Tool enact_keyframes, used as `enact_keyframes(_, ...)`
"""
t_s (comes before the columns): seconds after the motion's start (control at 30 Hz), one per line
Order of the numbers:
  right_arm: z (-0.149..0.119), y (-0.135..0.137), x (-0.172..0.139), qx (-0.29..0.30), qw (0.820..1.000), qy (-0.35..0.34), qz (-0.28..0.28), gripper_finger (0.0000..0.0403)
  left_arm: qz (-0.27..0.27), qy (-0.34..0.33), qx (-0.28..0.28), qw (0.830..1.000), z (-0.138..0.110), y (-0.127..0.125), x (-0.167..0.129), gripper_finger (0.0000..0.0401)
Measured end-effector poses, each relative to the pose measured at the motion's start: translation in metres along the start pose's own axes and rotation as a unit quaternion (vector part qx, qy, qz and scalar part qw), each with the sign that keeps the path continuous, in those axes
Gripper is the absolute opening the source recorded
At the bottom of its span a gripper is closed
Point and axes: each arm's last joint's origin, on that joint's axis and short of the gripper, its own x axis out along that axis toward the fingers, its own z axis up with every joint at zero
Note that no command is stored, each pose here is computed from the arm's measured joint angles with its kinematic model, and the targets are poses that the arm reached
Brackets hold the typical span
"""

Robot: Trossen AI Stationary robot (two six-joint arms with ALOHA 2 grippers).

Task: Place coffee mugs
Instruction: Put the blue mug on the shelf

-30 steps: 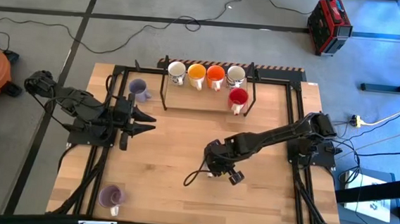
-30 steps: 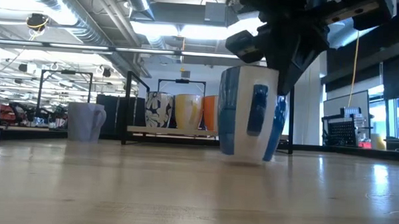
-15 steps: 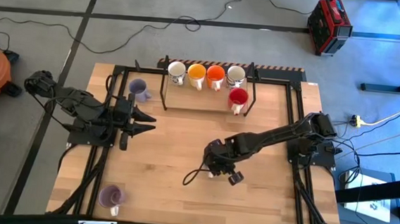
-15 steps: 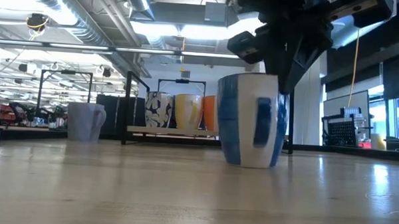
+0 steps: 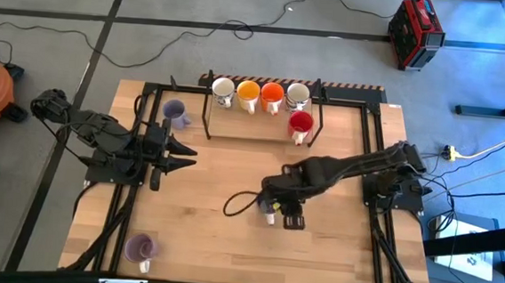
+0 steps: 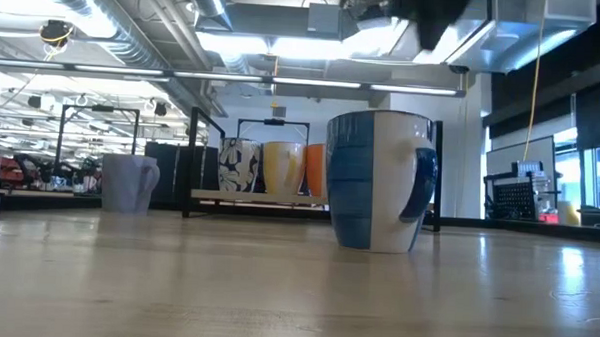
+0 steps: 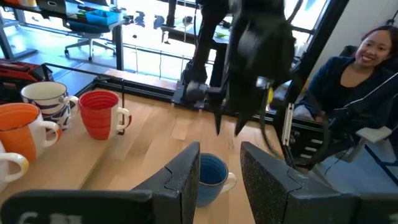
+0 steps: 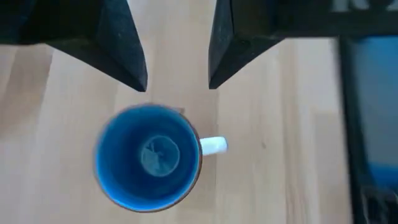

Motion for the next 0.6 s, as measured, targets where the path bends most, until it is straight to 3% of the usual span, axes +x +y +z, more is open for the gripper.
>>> enact_keyframes(0.13, -0.004, 0.034, -0.013, 0.126, 0.992, -0.027, -0.002, 0.016, 0.0, 0.0, 0.0, 1.0, 0.0, 0.0, 0.0, 0.011)
enact_keyframes(0.23, -0.014, 0.067, -0.004, 0.23, 0.972, -0.05, -0.015, 0.016, 0.0, 0.0, 0.0, 1.0, 0.0, 0.0, 0.0, 0.011)
enact_keyframes(0.4, -0.033, 0.106, 0.028, 0.414, 0.902, -0.118, -0.03, 0.016, -0.001, 0.0, 0.0, 1.0, 0.0, 0.0, 0.0, 0.011)
enact_keyframes(0.6, -0.05, 0.126, 0.071, 0.487, 0.828, -0.271, -0.065, 0.016, -0.001, 0.0, 0.0, 1.0, 0.0, 0.0, 0.0, 0.011)
